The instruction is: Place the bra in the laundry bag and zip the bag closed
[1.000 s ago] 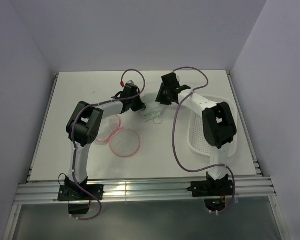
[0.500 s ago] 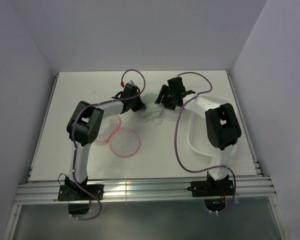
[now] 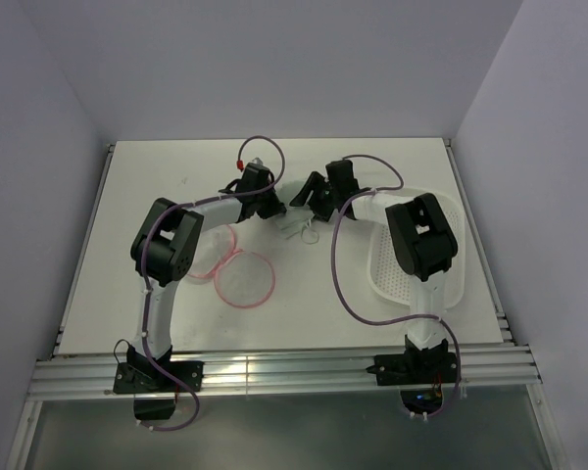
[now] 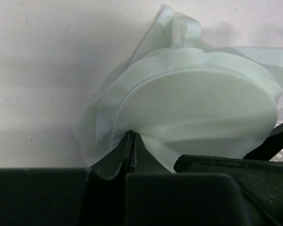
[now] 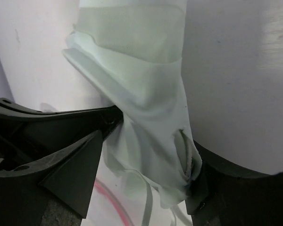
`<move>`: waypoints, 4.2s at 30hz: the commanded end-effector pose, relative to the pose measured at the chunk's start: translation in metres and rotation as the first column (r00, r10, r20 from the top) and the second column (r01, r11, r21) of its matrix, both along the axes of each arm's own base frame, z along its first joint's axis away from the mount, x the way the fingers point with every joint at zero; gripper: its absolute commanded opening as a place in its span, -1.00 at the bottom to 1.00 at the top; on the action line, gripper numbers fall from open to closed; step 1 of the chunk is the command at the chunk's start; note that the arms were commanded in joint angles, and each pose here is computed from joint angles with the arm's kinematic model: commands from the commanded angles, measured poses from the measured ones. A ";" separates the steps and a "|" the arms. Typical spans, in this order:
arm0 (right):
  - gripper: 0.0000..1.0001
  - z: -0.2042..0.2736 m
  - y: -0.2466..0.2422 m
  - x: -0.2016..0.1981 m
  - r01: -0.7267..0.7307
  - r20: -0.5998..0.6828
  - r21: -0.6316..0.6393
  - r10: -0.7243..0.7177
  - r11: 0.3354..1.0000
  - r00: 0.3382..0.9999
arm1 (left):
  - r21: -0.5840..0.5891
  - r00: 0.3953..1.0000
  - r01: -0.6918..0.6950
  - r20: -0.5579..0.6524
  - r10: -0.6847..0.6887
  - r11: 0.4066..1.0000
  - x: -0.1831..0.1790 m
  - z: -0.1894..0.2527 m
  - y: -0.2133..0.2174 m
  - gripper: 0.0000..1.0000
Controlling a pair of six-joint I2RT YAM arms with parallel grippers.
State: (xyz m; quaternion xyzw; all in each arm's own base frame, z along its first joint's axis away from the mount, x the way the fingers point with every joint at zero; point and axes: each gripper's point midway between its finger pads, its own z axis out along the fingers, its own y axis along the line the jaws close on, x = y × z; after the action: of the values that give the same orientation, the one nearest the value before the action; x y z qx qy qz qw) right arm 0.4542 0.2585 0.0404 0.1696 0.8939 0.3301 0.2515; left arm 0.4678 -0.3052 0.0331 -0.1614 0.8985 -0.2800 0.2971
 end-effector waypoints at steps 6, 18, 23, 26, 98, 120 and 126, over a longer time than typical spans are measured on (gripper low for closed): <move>0.28 0.011 0.014 0.011 -0.010 0.041 0.112 0.005 0.994 0.999 | -0.008 0.999 0.031 -0.019 -0.031 0.999 -0.003 -0.004 -0.006 -0.99; -0.85 0.004 0.015 0.016 -0.006 0.038 0.108 0.001 0.994 0.999 | -0.022 0.997 0.063 0.041 -0.062 0.998 -0.004 0.035 -0.007 -1.00; -0.93 0.015 0.009 0.013 -0.009 0.069 0.086 0.003 0.996 0.998 | 0.056 0.994 0.017 0.105 -0.023 0.998 -0.004 0.080 0.013 -0.71; -0.95 0.030 0.007 0.008 -0.021 0.090 0.079 0.014 0.997 0.996 | 0.145 0.984 -0.063 0.174 0.037 0.987 -0.005 0.126 0.041 -0.43; -1.00 0.121 0.146 -0.219 -0.558 0.121 0.313 0.550 0.769 0.826 | 0.518 0.994 0.044 -0.112 0.017 0.855 -0.116 0.105 0.188 -1.00; -1.00 0.078 0.162 -0.184 -0.455 -0.038 0.473 0.533 0.754 0.845 | 0.525 0.991 0.135 -0.077 -0.110 0.840 -0.171 0.121 0.165 -1.00; -1.00 0.077 0.161 -0.163 -0.376 -0.073 0.529 0.482 0.761 0.873 | 0.522 0.985 0.172 -0.068 -0.161 0.835 -0.190 0.121 0.161 -1.00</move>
State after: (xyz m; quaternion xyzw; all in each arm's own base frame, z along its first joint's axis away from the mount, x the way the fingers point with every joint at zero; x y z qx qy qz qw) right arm 0.2736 0.4086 0.0897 0.0499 0.8393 0.5413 0.0105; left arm 0.2847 -0.1423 0.1450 -0.0121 0.9591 -0.0396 0.2801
